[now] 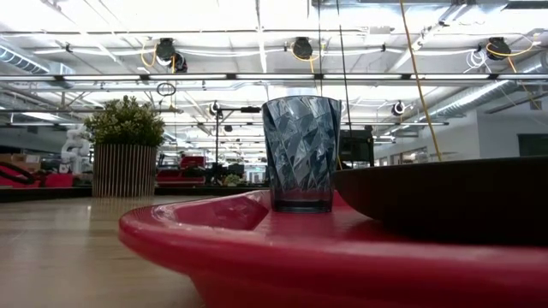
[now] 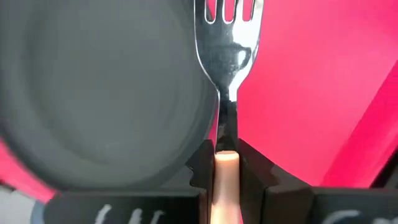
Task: Pick and place plate/cup/fork/spoon on tray
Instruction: Put the black plate on the tray, then put the orange fork on the tray to the right of the plate, then put the blue spoon on the tray to the right of the orange fork
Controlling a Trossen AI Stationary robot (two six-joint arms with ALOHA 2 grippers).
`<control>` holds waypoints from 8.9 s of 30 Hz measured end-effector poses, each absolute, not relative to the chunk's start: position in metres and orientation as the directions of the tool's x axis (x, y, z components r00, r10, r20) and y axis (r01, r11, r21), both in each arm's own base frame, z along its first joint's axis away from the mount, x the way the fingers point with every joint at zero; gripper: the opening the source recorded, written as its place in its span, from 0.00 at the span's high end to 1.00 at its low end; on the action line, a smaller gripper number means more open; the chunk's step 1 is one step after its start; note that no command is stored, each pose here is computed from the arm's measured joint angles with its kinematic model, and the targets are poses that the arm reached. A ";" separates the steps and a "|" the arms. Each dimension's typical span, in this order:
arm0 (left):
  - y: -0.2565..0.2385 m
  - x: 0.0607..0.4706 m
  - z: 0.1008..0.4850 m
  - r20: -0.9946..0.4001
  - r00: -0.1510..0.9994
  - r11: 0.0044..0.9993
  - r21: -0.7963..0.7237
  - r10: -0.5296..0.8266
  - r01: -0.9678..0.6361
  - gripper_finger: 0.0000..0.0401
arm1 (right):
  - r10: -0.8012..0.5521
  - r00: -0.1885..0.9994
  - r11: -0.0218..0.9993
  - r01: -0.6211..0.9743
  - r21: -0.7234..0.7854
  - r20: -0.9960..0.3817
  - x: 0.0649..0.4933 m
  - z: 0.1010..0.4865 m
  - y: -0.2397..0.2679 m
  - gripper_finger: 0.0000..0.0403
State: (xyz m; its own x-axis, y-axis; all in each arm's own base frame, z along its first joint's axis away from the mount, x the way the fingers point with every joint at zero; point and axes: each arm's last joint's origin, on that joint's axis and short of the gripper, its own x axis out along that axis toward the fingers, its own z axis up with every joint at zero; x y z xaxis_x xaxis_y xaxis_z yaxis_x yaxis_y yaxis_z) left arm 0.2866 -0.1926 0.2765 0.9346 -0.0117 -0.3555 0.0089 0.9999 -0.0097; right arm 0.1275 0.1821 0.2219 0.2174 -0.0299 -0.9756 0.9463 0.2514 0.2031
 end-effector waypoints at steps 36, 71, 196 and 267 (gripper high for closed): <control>-0.174 0.293 0.289 -0.334 0.941 0.991 0.103 -0.051 0.091 0.41 | -0.051 -0.119 0.059 0.991 -0.122 -0.992 0.166 0.149 0.199 0.93; -0.170 0.293 0.284 -0.376 0.926 0.993 0.093 -0.033 0.073 0.41 | 0.117 -0.138 0.220 0.969 -0.110 -0.983 0.142 0.181 0.206 0.78; 0.129 0.414 0.156 -0.856 0.482 0.976 0.217 0.186 0.009 0.53 | -0.367 0.676 0.928 0.220 -0.300 -0.639 0.158 0.207 0.130 0.78; 0.138 0.419 0.136 -0.851 0.507 0.952 0.254 0.135 0.173 0.64 | -0.326 0.674 0.941 0.161 -0.299 -0.662 0.160 0.208 0.133 0.78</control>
